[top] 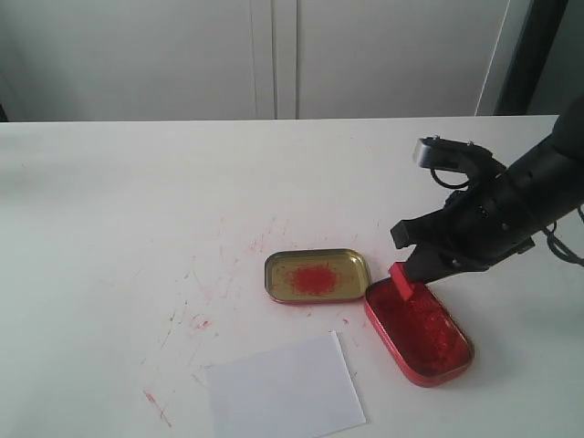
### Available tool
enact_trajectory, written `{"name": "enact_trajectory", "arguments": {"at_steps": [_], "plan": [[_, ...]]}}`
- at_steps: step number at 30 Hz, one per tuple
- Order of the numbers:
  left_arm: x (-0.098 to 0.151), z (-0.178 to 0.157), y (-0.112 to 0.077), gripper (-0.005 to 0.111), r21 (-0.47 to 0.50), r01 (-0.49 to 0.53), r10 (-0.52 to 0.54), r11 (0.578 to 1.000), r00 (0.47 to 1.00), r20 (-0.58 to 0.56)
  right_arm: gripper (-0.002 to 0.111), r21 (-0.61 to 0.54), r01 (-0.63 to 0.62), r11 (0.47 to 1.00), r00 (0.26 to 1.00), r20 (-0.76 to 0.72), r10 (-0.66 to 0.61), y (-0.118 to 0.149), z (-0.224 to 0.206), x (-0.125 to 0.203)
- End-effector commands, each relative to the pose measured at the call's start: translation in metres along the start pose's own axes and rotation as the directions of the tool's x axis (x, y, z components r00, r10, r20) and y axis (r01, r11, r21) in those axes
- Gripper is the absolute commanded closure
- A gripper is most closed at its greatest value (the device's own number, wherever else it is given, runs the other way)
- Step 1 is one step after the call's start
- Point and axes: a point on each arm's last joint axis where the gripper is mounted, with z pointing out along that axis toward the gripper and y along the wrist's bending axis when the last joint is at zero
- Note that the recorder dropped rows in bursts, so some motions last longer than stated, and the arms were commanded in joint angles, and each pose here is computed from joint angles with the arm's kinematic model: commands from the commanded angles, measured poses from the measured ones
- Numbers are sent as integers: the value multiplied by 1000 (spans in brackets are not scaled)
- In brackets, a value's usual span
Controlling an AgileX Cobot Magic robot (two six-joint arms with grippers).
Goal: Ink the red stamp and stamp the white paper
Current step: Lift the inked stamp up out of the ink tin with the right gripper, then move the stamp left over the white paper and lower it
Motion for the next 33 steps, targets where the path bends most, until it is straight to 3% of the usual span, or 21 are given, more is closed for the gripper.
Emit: {"name": "enact_trajectory", "arguments": {"at_steps": [1, 9, 23, 33], "plan": [[1, 0, 0, 107, 2, 12, -12, 1000, 1000, 2, 108, -4, 29, 1000, 999, 26, -29, 7, -15, 1], [1, 0, 0, 107, 2, 10, -10, 1000, 1000, 2, 108, 20, 106, 994, 994, 13, -107, 40, -21, 7], [1, 0, 0, 107, 2, 10, -10, 1000, 1000, 2, 108, 52, 264, 963, 961, -104, -257, 114, 4, 33], [1, 0, 0, 107, 2, 10, -10, 1000, 1000, 2, 108, 64, 326, 943, 942, -113, -318, 141, 14, 46]]}}
